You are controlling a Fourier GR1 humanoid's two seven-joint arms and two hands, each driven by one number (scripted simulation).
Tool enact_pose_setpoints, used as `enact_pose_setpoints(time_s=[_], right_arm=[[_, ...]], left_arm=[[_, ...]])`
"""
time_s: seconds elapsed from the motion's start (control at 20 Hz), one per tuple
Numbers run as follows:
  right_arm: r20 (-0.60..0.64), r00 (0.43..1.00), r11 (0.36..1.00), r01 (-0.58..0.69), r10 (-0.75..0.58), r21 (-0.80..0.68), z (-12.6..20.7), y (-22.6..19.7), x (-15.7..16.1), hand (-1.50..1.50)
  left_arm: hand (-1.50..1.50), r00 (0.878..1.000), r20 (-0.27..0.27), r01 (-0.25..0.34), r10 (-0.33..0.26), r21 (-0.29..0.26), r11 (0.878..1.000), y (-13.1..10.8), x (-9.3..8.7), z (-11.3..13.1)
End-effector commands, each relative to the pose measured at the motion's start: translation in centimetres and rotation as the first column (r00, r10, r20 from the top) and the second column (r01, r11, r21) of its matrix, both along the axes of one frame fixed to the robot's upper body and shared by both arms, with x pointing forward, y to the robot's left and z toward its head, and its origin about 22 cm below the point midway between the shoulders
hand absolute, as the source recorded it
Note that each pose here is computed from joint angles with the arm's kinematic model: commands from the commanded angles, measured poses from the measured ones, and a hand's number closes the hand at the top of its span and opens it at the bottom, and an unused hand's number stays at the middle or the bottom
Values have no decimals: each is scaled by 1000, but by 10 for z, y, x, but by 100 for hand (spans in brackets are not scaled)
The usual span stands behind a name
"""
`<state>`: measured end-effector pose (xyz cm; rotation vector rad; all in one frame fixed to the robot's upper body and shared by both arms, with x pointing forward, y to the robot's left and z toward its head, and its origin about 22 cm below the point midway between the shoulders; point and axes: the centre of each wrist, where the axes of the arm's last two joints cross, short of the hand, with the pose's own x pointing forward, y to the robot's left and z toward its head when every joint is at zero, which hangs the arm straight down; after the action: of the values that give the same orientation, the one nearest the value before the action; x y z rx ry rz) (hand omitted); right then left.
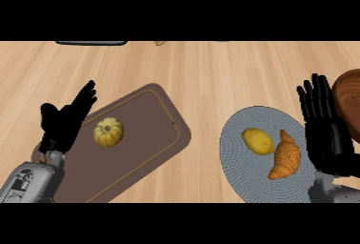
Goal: Pick the lemon from the placemat and place it in the bowl
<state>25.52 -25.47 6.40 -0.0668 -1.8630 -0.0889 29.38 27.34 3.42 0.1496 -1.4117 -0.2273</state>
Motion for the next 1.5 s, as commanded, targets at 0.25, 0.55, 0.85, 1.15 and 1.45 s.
enact_pose_setpoints(time_s=[0.25, 0.55, 0.85, 1.15, 1.45], right_arm=[[224, 697, 718, -576, 681, -392, 93, 15, 32, 150], [-80, 936, 652, -298, 343, -697, 39, -119, 10, -150], [-87, 893, 548, -345, 441, -762, 22, -134, -14, -150], [-125, 906, 553, -351, 404, -756, 71, -133, 10, -150], [-161, 896, 460, -358, 414, -813, 120, -89, 56, -150]], left_arm=[[0, 972, 217, -104, 94, 34, 994, 12, 12, 36], [0, 965, 175, -198, 195, 0, 980, 45, -4, 28], [0, 963, 193, -191, 186, 6, 982, 28, -29, 33], [0, 963, 179, -204, 200, 3, 979, 39, -20, 18], [0, 966, 198, -170, 164, 14, 985, 17, -26, 16]])
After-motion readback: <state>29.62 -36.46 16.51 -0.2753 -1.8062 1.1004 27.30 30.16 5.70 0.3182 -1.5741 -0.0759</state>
